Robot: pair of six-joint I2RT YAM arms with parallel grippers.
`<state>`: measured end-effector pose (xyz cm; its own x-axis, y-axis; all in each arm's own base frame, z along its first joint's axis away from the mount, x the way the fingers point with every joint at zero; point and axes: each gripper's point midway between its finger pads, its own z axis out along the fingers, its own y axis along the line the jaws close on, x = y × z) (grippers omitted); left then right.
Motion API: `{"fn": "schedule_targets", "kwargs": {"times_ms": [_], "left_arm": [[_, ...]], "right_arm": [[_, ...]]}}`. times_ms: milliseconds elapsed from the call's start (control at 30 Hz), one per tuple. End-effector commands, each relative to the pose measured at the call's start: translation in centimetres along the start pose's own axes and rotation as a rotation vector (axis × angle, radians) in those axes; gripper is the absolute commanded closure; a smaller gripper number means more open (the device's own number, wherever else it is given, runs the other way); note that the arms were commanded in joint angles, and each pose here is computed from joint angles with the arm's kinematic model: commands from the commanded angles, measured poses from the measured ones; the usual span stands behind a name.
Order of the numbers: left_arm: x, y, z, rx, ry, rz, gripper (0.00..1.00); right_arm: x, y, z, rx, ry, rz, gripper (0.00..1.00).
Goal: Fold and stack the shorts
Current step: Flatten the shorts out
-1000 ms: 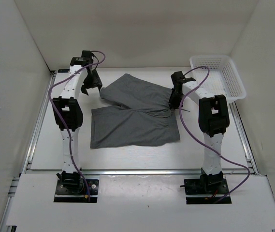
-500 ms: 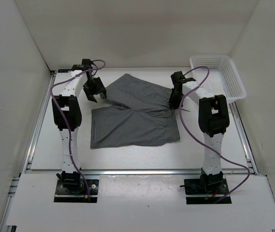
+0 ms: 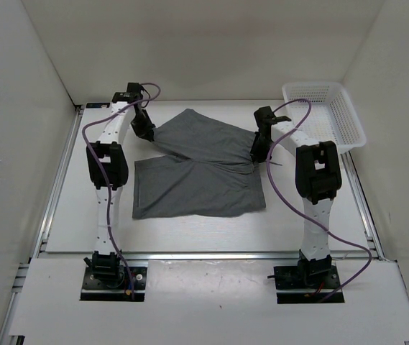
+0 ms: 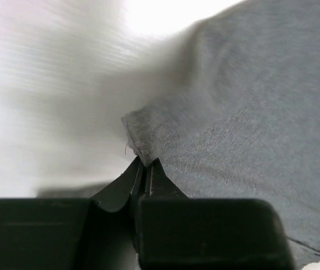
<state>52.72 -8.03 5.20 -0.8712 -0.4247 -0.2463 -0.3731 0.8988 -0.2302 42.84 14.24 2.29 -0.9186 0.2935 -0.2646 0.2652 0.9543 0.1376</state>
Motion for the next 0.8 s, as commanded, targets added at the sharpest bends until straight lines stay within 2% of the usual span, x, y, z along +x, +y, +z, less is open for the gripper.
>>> {"fn": "schedule_targets", "kwargs": {"times_ms": [0, 100, 133, 167, 200, 233, 300, 400, 433, 467, 500, 567, 600, 700, 733, 767], "left_arm": [[-5.1, 0.3, -9.9, -0.054, -0.265, 0.076, 0.9], [-4.8, 0.5, -12.8, -0.049, -0.304, 0.116, 0.9], [-4.3, 0.6, -12.9, -0.046, -0.291, 0.117, 0.74], [-3.1, 1.5, -11.9, -0.07, -0.244, 0.126, 0.49], [-2.2, 1.9, -11.6, -0.084, -0.215, 0.118, 0.31], [-1.5, 2.5, -11.5, -0.103, -0.196, 0.117, 0.28], [0.3, 4.5, -10.1, -0.157, -0.126, 0.065, 0.13], [1.7, 6.5, -9.4, -0.188, -0.084, 0.022, 0.11], [1.9, 6.6, -9.5, -0.187, -0.086, 0.022, 0.11], [2.0, 6.5, -10.2, -0.179, -0.102, 0.011, 0.11], [2.8, 7.0, -10.0, -0.189, -0.082, 0.011, 0.13], [3.3, 6.6, -11.4, -0.154, -0.103, 0.002, 0.19], [4.7, 7.2, -10.7, -0.154, -0.077, -0.007, 0.22], [7.5, 7.3, -11.9, -0.084, -0.058, -0.046, 0.25], [10.3, 8.6, -10.5, -0.107, 0.006, -0.077, 0.25], [11.6, 9.0, -11.5, -0.104, 0.0, -0.093, 0.22]], "right_arm": [[0.5, -0.5, -1.0, 0.008, 0.001, -0.03, 1.0], [0.4, -0.7, -1.0, 0.016, -0.004, -0.039, 1.0], [0.4, -0.7, -1.0, 0.016, -0.004, -0.039, 1.0], [0.8, -0.9, -0.8, 0.022, 0.005, -0.039, 1.0], [0.8, -0.9, -0.8, 0.022, 0.005, -0.039, 1.0], [0.8, -0.9, -0.8, 0.022, 0.005, -0.039, 1.0], [0.9, -0.8, -0.6, 0.014, 0.01, -0.039, 1.0], [1.3, -1.1, -0.9, 0.016, 0.013, -0.05, 0.74], [1.7, -1.4, -1.0, 0.019, 0.018, -0.05, 0.46], [1.2, -1.1, -1.9, 0.002, -0.009, -0.049, 0.34], [1.2, -1.1, -2.4, -0.003, -0.017, -0.049, 0.27], [0.8, -1.8, -4.1, 0.016, -0.068, -0.047, 0.14], [0.7, -2.1, -4.9, 0.022, -0.088, -0.046, 0.11], [1.1, -3.2, -8.3, 0.024, -0.16, -0.018, 0.08], [1.4, -3.4, -9.1, 0.016, -0.172, -0.006, 0.08], [2.1, -4.0, -10.5, 0.006, -0.202, 0.006, 0.08]]}}
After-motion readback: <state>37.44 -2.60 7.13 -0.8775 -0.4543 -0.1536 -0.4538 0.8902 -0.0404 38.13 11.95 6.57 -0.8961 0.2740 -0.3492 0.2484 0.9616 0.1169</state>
